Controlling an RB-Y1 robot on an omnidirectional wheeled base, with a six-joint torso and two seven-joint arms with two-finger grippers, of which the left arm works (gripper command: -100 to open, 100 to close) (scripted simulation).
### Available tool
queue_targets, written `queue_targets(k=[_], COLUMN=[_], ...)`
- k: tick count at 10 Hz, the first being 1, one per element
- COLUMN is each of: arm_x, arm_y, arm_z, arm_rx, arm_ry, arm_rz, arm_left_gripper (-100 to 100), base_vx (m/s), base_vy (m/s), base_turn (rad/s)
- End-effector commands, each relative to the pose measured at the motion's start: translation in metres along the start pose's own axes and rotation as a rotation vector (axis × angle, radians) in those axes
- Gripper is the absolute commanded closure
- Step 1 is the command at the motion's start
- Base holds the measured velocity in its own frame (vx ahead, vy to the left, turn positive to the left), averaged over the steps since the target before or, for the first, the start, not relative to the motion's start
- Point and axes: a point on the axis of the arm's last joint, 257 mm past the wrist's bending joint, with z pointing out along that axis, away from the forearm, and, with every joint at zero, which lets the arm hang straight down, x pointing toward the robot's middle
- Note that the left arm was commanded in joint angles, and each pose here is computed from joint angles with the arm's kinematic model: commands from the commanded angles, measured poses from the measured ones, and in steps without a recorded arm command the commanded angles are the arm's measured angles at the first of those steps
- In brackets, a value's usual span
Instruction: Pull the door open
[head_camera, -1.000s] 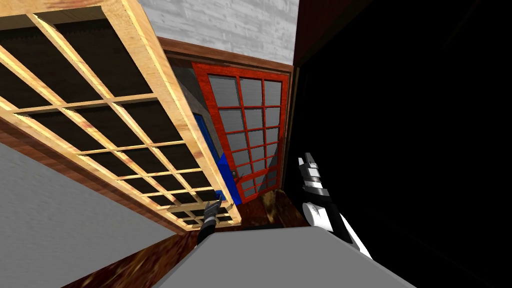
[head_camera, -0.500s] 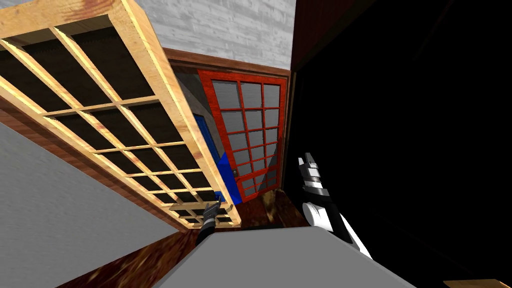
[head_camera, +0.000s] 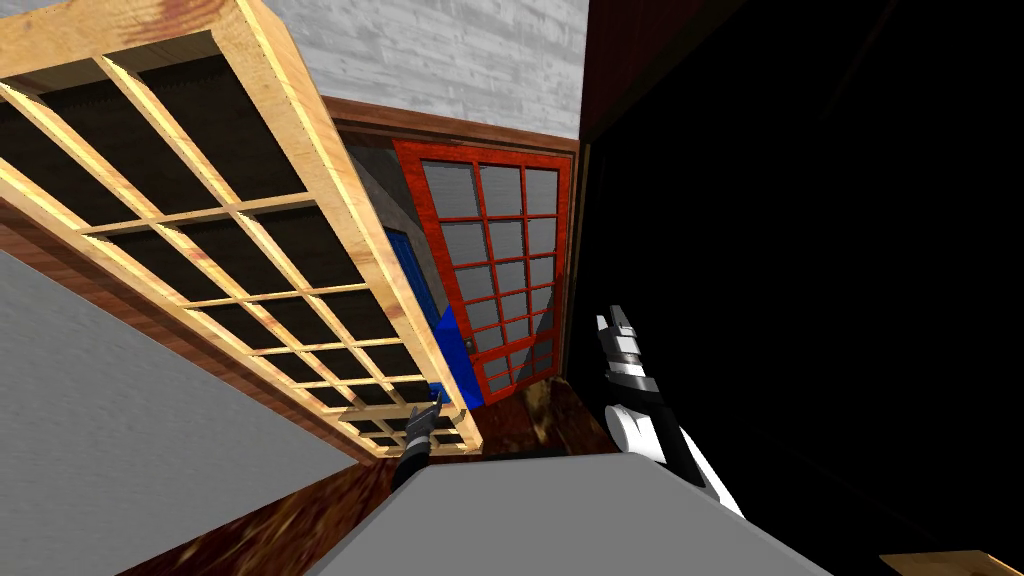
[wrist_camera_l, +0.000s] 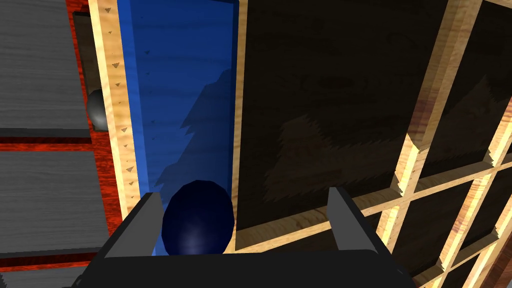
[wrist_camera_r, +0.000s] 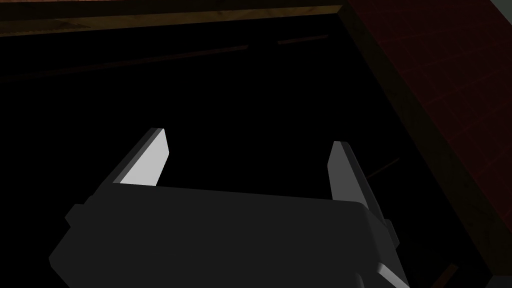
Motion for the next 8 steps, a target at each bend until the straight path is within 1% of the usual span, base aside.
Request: queue_targets(k=[1,2,3,4,5,6,7,8], arm_x=[0.013,0.007,0.011,0.006,0.01,-0.009,-0.002,-0.008], arm_y=[0.016,0.021,0.016,0.022,0.025,0.02,0.022,0.001], arm_z=[-0.0132,-0.0136,-0.0135,-0.014,-0.0159,-0.0051,-0.0089,-0.002], arm_rx=[-0.029,-0.033,-0.029,-0.033,-0.039,-0.026,-0.031,0.004], arm_ry=[0.043,0.034,0.039,0.03,0.045,-0.003,0.015,-0.007], arm_rz=[0.0,0.01,0.002,0.011,0.013,0.015,0.014,-0.034], arm_left_gripper=[100,100,100,100,100,100,100,100], base_vx=[-0.006,-0.007,-0.002,0.0,-0.001,0.0,-0.006,-0.023], base_vy=[0.002,0.003,0.01,0.0,-0.007,0.0,-0.007,-0.024], base_turn=[-0.008,0.007,-0.002,0.0,0.003,0.0,-0.017,-0.094])
